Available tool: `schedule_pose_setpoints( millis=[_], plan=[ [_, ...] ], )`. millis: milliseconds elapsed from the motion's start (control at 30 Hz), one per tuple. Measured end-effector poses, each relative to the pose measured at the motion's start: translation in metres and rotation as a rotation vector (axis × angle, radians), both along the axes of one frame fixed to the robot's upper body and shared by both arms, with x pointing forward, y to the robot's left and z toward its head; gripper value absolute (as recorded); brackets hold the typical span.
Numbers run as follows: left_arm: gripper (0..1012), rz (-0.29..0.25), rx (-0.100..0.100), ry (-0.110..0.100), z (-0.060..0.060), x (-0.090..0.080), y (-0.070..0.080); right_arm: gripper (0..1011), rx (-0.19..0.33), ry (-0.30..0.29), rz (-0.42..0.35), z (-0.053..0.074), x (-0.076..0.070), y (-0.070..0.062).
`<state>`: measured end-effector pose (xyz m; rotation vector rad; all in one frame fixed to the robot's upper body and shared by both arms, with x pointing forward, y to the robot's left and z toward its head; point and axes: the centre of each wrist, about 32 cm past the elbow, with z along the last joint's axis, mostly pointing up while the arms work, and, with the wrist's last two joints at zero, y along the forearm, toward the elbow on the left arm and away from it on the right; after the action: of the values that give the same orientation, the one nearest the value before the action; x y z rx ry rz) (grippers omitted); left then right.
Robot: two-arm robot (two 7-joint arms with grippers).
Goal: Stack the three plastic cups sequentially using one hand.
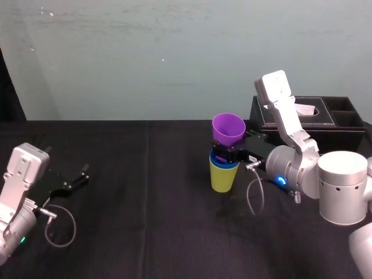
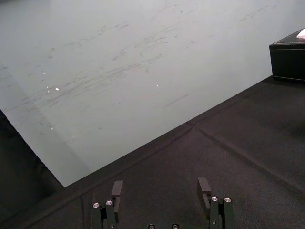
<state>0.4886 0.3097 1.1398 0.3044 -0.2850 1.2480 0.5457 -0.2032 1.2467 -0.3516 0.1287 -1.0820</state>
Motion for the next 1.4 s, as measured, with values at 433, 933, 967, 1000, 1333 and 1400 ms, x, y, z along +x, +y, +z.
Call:
schedule_pose_setpoints(
  millis=[433, 933, 967, 1000, 1333, 1400],
  plan=[
    [1000, 0.000, 0.000, 0.000, 0.0000, 0.0000, 0.0000, 713, -0.011, 0.015, -0.005, -0.0070, 0.0028, 0.0021],
    [1000, 0.000, 0.000, 0.000, 0.0000, 0.0000, 0.0000, 812, -0.009, 0.017, -0.003, -0.0073, 0.0034, 0.0023],
    [1000, 0.000, 0.000, 0.000, 0.0000, 0.0000, 0.0000, 823, -0.009, 0.016, -0.003, -0.0072, 0.0034, 0.0023],
    [1000, 0.000, 0.000, 0.000, 0.0000, 0.0000, 0.0000, 846, -0.009, 0.016, -0.003, -0.0072, 0.0033, 0.0023],
    [1000, 0.000, 0.000, 0.000, 0.0000, 0.0000, 0.0000, 1002, -0.010, 0.016, -0.002, -0.0072, 0.0031, 0.0025],
    [1000, 0.000, 0.000, 0.000, 0.0000, 0.0000, 0.0000, 1003, -0.010, 0.016, -0.002, -0.0072, 0.0030, 0.0025]
  ],
)
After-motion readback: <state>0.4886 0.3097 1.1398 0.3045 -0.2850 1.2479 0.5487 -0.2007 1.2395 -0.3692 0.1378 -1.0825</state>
